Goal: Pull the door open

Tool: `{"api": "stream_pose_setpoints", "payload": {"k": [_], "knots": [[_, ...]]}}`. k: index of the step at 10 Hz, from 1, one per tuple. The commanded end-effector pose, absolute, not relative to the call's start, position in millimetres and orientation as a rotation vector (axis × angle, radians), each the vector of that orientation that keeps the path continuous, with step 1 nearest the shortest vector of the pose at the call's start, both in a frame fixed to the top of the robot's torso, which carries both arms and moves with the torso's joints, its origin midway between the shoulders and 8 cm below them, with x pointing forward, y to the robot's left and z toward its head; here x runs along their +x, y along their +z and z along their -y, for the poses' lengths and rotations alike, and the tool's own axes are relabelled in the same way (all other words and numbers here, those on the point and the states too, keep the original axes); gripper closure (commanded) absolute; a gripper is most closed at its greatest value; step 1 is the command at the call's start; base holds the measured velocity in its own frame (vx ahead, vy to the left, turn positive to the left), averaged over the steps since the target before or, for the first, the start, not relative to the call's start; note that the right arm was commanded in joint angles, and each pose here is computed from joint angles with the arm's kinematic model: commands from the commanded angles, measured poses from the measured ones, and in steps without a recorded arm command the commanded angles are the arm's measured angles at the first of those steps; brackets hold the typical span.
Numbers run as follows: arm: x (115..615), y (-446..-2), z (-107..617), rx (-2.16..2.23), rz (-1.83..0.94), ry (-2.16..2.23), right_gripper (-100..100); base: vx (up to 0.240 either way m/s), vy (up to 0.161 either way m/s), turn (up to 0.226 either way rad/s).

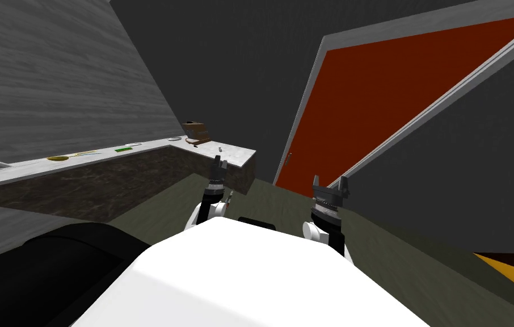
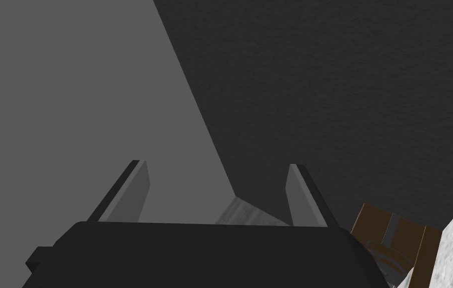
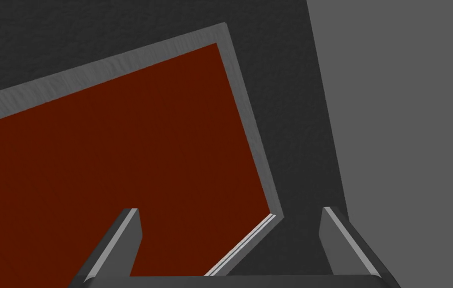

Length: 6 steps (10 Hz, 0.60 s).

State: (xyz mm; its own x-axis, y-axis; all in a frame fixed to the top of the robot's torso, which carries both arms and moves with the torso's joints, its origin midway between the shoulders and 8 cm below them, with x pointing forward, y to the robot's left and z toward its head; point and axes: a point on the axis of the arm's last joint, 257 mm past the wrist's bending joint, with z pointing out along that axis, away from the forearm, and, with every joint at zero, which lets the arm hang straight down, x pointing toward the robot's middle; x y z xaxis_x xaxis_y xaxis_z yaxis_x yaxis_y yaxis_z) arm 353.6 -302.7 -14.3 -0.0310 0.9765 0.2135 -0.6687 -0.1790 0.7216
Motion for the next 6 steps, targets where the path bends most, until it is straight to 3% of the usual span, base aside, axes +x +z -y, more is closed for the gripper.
{"api": "stream_pose_setpoints", "payload": {"k": [1,6], "knots": [[357.2,-25.6,307.0,0.848,-0.500,1.609,-100,0.092,-0.026,0.118],[367.3,-60.4,324.4,0.964,-0.459,1.680,-100,0.090,-0.027,0.106]]}}
